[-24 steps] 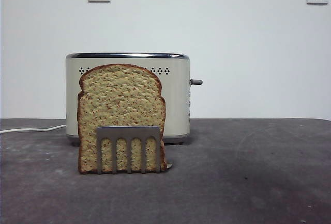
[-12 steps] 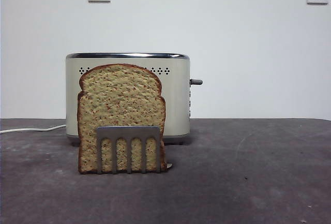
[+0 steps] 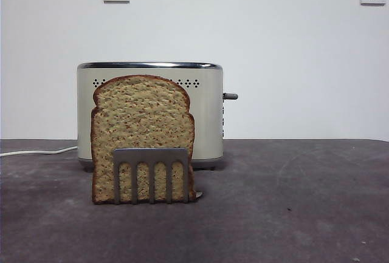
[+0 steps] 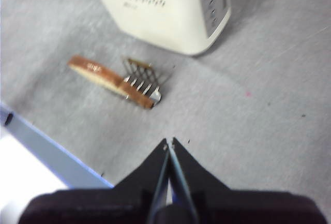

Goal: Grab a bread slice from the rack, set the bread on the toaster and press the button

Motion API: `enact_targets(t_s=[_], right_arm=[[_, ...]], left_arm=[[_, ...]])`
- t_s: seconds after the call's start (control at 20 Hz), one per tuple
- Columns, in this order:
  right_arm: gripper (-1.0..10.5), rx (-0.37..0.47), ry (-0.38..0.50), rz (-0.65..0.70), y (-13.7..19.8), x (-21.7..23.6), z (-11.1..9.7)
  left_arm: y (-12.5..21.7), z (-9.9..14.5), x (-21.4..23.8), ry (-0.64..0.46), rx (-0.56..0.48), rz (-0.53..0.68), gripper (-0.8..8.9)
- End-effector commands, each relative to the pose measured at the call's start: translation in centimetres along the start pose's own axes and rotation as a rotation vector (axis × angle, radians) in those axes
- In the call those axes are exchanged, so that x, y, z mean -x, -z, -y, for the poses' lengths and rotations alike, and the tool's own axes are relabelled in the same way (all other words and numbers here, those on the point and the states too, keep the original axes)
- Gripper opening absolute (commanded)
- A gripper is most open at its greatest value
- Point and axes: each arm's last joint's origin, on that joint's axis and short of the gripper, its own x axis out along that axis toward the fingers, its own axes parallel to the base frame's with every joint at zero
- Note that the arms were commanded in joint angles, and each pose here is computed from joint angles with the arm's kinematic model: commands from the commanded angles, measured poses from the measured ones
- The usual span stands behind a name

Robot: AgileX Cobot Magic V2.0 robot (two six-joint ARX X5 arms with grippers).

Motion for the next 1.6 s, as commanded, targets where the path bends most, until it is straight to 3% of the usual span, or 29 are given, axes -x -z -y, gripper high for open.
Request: enact_targets(t_s=[0.05,0.1,0.15,0.25,0.3,0.75,1.05,1.3,1.6], right_arm=[[-0.1,0.02,-0.003,-0.006,0.0,0.0,-0.1],[-0.1,0.019,-0.003,-0.006,0.0,0.0,-0.1],[-0.1,0.019,-0.003,-0.006,0.0,0.0,-0.1],[-0.1,0.019,-0.004,-0.006,0.0,0.0,-0.1],[-0.1,0.019,-0.004,-0.007,0.0,0.0,-0.1],[-0.1,0.014,-0.006,-0.016,0.1,0.0,-0.1],[-0.1,0.014,-0.006,-0.016,0.1,0.0,-0.1],[-0.1,0.021,-0.006,-0.016,0.1,0.0,-0.1],[-0.1,0.014,-0.008,-0.027,0.0,-0.3,0.1]], left_arm=[[0.0,0.1,0.0,0.018,-0.05,-0.002,0.0],[0.0,0.2,-0.1,0.024,-0.054,-0.003,0.07],[0.0,0.2,-0.1,0.029,-0.058,-0.005,0.83],[-0.1,0.3,-0.2,0.043,-0.084,-0.005,4.63],[-0.2,0.3,-0.3,0.054,-0.105,-0.003,5.95],[-5.5,0.8,-3.0,0.149,-0.366,-0.113,6.02],[-9.6,1.5,-8.6,0.162,-0.573,-0.256,6.02],[-9.5,2.0,-14.6,0.174,-0.721,-0.423,6.01],[-7.5,2.1,-20.6,0.211,-0.768,-0.571,6.01]])
